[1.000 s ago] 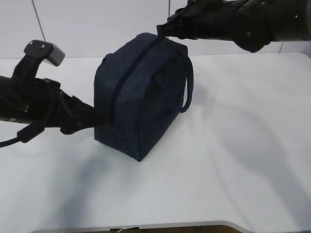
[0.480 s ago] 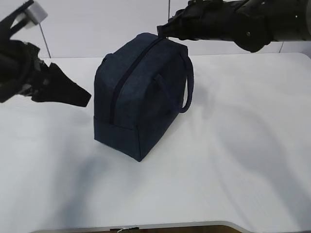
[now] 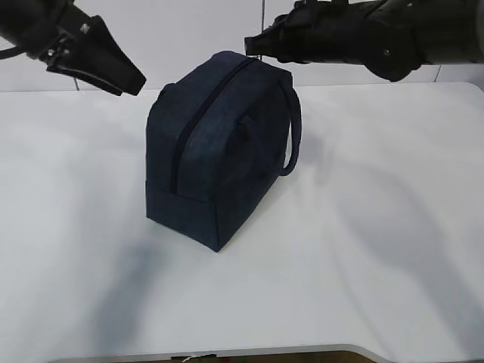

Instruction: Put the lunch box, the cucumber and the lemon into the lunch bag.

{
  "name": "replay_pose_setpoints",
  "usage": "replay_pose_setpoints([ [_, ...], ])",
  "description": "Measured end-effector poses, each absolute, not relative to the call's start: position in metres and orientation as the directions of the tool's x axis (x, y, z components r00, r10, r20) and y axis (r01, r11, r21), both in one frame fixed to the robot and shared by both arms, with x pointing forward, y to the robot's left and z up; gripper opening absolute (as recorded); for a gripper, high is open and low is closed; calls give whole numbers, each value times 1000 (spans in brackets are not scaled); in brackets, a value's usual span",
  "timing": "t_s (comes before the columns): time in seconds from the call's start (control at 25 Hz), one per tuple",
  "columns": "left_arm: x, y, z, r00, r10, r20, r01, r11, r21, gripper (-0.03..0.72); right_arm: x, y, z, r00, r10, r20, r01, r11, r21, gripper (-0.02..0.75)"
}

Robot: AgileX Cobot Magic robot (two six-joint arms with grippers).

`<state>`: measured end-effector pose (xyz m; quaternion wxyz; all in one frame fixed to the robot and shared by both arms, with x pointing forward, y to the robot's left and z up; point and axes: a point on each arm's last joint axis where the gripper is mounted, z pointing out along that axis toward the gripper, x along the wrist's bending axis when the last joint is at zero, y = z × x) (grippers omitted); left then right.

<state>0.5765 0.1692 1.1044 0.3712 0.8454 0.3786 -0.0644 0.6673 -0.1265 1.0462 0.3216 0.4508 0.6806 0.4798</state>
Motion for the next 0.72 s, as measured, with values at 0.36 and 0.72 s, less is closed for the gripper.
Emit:
replay_pose_setpoints([
  [0.36, 632, 157, 1105, 701, 601, -384, 685, -417, 598, 383, 667, -128, 1044, -369, 929, 18, 336, 115, 935, 6],
  [0.72, 668, 149, 1081, 693, 600, -399, 694, -408, 593, 389, 667, -128, 1044, -366, 930, 22, 341, 113, 933, 6],
])
